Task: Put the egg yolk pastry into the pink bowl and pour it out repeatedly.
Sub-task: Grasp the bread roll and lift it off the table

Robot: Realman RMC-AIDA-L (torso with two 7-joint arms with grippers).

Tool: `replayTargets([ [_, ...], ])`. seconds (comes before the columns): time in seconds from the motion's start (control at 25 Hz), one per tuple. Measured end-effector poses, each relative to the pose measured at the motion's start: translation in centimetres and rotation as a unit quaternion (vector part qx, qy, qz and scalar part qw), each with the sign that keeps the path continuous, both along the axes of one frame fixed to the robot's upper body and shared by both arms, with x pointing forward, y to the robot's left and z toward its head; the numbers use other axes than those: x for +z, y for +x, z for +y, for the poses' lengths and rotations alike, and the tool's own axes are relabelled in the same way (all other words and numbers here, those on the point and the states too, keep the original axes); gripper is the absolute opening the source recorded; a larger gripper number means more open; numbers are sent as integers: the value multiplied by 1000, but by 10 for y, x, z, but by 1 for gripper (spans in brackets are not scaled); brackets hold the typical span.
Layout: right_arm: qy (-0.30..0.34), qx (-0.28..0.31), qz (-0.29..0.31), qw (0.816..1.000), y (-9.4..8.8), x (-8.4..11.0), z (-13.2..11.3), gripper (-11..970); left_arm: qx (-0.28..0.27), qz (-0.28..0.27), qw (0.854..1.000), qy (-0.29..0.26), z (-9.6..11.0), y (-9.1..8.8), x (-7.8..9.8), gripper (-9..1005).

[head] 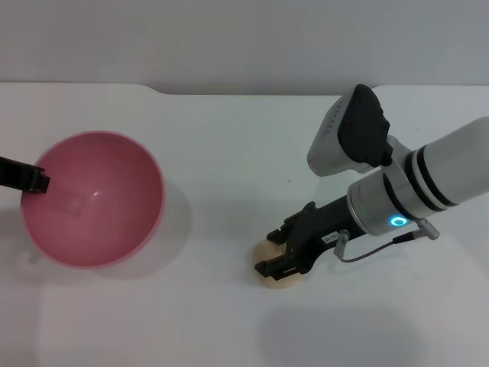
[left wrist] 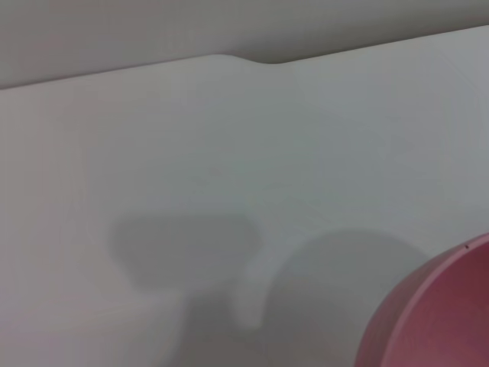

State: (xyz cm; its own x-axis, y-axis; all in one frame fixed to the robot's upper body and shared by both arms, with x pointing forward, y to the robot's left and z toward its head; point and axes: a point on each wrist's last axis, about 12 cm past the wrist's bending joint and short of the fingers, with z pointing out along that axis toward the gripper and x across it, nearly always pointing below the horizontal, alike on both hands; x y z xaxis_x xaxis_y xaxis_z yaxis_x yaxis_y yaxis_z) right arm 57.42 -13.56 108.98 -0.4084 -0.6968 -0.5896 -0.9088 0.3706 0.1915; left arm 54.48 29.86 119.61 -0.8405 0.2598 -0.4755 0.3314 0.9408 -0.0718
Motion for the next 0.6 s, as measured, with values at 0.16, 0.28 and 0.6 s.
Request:
replayTargets([
  [0.16,-12,-5,3,1000,0,-3,-5,589,-1,-2,1000,1,-1,1,1,-1],
  [0.28,-31,-8,2,999,-1,-6,-9,588,-2,-2,1000,1,-1,1,1,-1],
  [0.6,-32,-14,15,999,0,-1,-12,453,-2,-4,1000,1,-1,2,2,-1],
])
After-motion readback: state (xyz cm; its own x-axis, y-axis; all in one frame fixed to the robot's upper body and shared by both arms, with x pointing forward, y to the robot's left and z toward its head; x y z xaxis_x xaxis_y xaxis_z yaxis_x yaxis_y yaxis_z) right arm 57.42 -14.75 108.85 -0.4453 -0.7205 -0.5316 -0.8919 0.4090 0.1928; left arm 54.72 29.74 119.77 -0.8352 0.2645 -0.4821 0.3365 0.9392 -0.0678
